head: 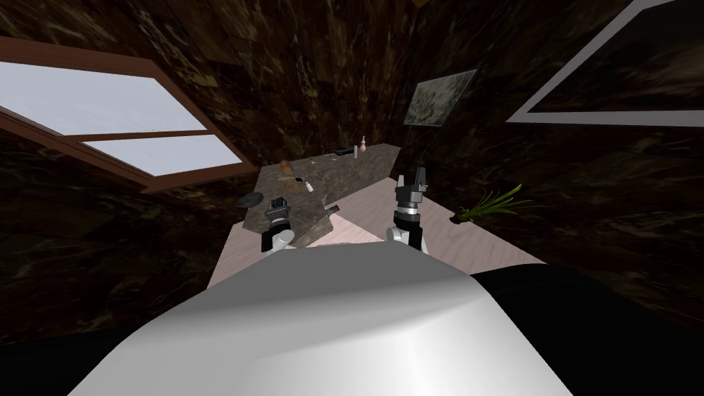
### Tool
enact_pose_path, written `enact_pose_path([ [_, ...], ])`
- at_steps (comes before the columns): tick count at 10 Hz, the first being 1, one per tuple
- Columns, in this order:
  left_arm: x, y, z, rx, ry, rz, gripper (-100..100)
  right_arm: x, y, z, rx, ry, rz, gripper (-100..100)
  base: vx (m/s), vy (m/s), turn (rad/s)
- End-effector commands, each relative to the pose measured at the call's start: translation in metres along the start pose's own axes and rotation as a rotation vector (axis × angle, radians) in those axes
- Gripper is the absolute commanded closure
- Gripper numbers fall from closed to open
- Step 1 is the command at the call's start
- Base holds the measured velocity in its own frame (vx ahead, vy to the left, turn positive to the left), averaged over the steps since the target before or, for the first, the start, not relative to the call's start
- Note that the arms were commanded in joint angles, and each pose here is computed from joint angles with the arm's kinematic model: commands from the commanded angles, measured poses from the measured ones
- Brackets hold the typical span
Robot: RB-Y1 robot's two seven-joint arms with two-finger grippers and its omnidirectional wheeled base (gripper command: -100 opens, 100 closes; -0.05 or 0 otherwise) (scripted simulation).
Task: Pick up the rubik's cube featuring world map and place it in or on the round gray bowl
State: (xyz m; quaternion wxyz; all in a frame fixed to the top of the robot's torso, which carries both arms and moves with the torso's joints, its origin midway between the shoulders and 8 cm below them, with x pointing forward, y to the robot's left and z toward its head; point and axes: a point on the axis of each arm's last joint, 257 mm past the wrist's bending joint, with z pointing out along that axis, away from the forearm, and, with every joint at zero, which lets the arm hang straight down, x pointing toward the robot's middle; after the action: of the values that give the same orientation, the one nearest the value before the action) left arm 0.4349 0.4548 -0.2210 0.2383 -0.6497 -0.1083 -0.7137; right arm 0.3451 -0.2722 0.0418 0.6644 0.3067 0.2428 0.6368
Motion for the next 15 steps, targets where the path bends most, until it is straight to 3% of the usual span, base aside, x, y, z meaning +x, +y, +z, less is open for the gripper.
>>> enact_pose_path([
  [1, 0.003, -0.012, 0.006, 0.009, -0.001, 0.001, 100, 0.000, 0.000, 0.000, 0.000, 0.000, 0.000, 0, 0.019, 0.158, -0.070],
  [3, 0.004, -0.031, 0.017, 0.019, -0.012, 0.008, 100, 0.000, 0.000, 0.000, 0.000, 0.000, 0.000, 0, 0.056, 0.163, -0.059],
  [8, -0.005, -0.062, 0.030, 0.027, -0.059, 0.026, 100, 0.000, 0.000, 0.000, 0.000, 0.000, 0.000, 0, 0.104, 0.198, -0.023],
  [13, -0.021, -0.091, 0.034, 0.035, -0.124, 0.046, 100, 0.000, 0.000, 0.000, 0.000, 0.000, 0.000, 0, 0.116, 0.165, -0.010],
  [15, -0.041, -0.105, 0.029, 0.038, -0.183, 0.056, 100, 0.000, 0.000, 0.000, 0.000, 0.000, 0.000, 0, 0.129, 0.187, -0.015],
])
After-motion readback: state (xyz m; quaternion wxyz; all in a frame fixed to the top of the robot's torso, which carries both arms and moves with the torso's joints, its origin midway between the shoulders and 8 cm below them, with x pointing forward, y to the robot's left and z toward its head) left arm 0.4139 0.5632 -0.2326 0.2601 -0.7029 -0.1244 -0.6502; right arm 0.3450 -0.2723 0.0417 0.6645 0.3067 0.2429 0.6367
